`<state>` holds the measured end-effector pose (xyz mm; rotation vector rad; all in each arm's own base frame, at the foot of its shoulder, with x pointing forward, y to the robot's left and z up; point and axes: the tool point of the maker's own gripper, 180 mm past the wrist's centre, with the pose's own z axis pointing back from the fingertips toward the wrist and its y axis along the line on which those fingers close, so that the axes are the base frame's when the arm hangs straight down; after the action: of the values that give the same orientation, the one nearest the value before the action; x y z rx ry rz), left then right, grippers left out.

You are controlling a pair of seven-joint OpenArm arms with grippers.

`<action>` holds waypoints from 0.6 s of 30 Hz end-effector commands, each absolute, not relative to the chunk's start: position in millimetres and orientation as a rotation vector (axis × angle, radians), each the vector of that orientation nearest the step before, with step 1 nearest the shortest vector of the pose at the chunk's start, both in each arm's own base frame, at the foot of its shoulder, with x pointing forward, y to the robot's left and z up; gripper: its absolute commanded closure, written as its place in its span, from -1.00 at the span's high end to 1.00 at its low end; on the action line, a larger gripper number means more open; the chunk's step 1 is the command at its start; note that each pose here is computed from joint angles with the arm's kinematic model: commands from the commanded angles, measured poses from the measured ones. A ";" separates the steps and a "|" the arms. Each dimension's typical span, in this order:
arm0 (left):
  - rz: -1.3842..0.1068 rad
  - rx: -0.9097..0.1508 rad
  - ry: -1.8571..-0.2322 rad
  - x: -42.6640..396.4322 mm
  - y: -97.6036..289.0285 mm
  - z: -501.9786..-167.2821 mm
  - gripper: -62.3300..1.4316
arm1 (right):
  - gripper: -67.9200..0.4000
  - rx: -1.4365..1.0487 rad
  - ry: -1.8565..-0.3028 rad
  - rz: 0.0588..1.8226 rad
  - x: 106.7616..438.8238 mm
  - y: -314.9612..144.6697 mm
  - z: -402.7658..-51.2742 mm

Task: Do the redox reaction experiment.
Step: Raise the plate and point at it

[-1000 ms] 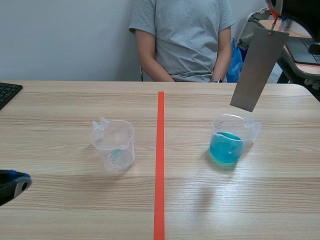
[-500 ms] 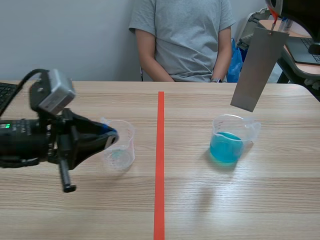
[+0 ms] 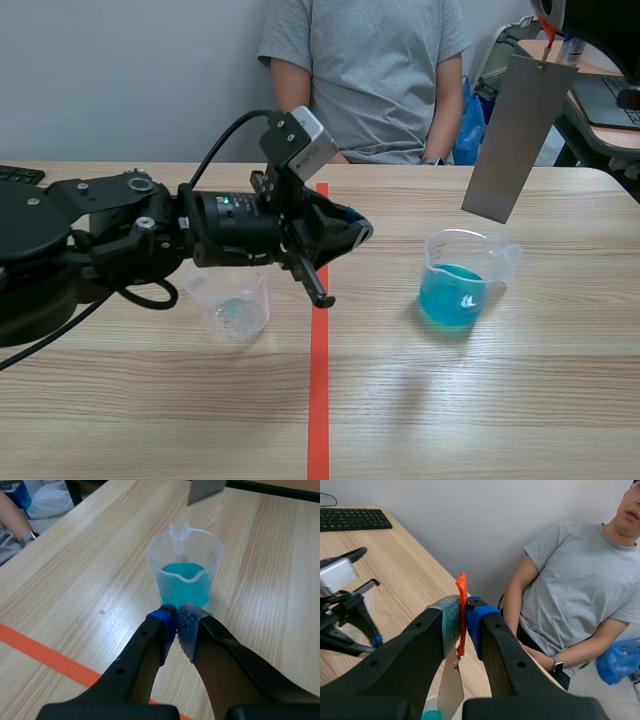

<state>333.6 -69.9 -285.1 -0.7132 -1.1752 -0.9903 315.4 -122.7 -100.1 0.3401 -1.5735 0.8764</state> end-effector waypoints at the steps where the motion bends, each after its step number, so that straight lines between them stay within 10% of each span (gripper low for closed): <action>1: -0.979 -0.743 -1.238 342.6 -82.0 -264.3 -0.80 | -0.94 0.346 -1.609 0.899 314.0 -120.2 -87.3; 18: -1.000 -0.849 -1.235 350.6 -143.4 -258.0 -0.80 | -0.94 0.346 -1.610 0.899 313.9 -120.2 -87.2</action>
<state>348.9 -134.9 -277.1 -0.8156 -1.1860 -0.9902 315.4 -122.7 -100.1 0.3401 -1.5735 0.8764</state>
